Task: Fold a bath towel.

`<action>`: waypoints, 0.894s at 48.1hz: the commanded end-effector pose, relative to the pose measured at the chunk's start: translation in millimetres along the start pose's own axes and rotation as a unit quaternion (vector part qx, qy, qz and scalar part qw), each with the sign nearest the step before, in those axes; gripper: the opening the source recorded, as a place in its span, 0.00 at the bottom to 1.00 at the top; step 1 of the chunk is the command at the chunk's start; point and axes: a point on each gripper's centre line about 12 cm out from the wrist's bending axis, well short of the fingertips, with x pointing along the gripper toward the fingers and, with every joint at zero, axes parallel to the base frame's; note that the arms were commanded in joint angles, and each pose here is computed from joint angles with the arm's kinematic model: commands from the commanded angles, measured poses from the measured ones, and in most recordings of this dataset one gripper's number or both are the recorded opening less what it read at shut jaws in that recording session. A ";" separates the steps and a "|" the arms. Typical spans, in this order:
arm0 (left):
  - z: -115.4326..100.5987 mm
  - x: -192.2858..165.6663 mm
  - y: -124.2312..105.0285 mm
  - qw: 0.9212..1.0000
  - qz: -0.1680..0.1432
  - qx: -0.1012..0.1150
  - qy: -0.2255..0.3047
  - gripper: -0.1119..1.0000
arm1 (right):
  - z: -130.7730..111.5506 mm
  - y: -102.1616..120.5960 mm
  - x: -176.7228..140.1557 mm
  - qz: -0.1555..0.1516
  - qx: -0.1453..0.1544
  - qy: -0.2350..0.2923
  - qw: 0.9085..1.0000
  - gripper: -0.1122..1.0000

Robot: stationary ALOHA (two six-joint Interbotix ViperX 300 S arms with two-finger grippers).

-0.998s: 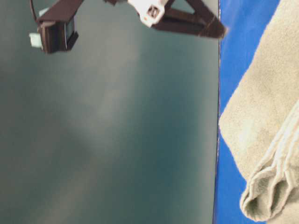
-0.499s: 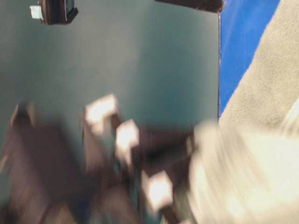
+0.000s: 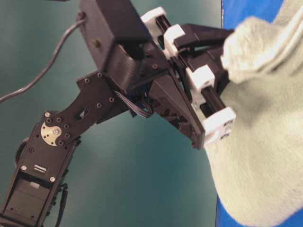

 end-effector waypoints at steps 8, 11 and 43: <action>-1.3 -16.4 19.2 0.993 0.053 -0.096 -0.045 0.33 | 7.4 1.4 -6.2 0.007 -0.006 -0.021 1.000 0.67; -5.4 -17.4 20.0 0.989 0.060 -0.127 -0.050 0.50 | 7.3 1.2 -6.2 0.007 -0.006 -0.020 1.000 0.67; -36.3 -132.7 -25.4 0.890 0.163 -0.374 -0.203 0.79 | 18.9 2.9 -13.7 0.012 -0.015 -0.045 0.999 0.67</action>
